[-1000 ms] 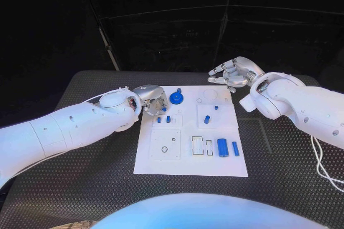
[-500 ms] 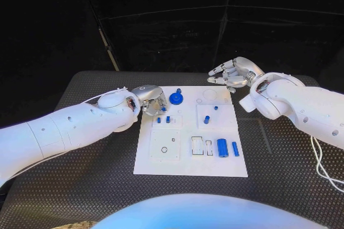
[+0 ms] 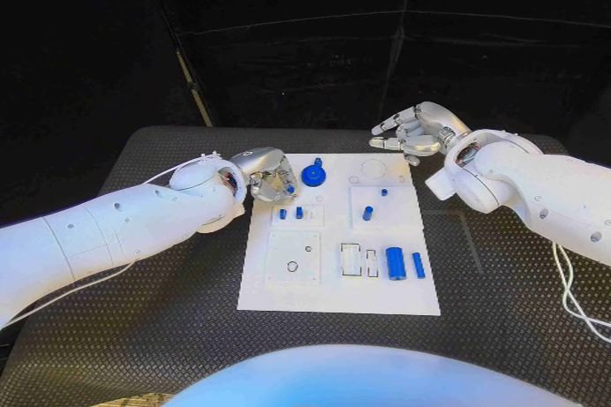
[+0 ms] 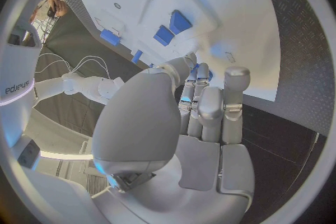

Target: Assemble the parts on the task board

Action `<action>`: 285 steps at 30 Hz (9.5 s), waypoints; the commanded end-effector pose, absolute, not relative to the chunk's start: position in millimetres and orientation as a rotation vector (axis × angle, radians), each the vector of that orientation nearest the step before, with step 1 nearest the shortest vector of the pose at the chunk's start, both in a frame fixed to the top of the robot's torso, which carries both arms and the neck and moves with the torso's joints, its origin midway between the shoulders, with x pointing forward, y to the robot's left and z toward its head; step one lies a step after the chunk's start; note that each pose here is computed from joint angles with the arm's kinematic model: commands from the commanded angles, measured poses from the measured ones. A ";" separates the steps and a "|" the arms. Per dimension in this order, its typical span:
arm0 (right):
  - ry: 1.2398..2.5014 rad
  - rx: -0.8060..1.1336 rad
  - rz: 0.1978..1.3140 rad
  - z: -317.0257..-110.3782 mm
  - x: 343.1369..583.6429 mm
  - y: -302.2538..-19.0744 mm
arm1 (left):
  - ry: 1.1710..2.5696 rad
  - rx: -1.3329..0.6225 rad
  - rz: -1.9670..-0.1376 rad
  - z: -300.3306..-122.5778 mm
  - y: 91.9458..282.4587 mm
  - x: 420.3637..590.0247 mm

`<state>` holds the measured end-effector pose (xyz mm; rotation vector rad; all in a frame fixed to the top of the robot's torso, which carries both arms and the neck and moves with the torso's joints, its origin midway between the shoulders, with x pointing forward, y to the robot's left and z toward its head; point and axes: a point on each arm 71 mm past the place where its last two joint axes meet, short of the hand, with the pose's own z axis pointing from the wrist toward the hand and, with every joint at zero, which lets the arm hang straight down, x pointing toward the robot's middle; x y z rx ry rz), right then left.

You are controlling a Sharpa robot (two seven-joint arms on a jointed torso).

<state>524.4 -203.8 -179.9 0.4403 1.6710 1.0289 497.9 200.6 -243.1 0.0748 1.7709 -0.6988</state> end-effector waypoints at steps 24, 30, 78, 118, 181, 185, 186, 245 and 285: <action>1.668 0.437 1.037 -178.5 524.5 -203.2 | 1.739 -0.005 -0.810 -248.7 193.6 495.5; 1.668 0.437 1.037 -178.5 524.5 -203.0 | 1.740 -0.006 -0.809 -249.9 193.3 496.0; 1.668 0.437 1.036 -178.7 524.6 -203.4 | 1.804 -0.016 -0.772 -257.3 198.0 498.0; 1.667 0.438 1.036 -178.8 525.0 -203.0 | 1.812 -0.023 -0.762 -259.8 199.2 498.9; 1.725 -0.223 0.522 -215.2 479.9 -201.0 | 1.355 -1.010 -1.512 -201.7 247.9 477.5; 1.742 -0.230 0.521 -219.3 480.2 -196.9 | 1.354 -1.012 -1.516 -201.9 247.0 477.2; 1.746 -0.230 0.519 -220.3 480.5 -196.5 | 1.354 -1.012 -1.516 -201.9 246.9 477.1; 1.668 -0.264 0.506 -225.5 470.9 -176.3 | 1.378 -1.030 -1.508 -206.2 247.5 477.6; 1.642 -0.322 0.897 -205.8 410.3 -86.3 | 1.405 -1.035 -1.544 -211.7 233.4 477.5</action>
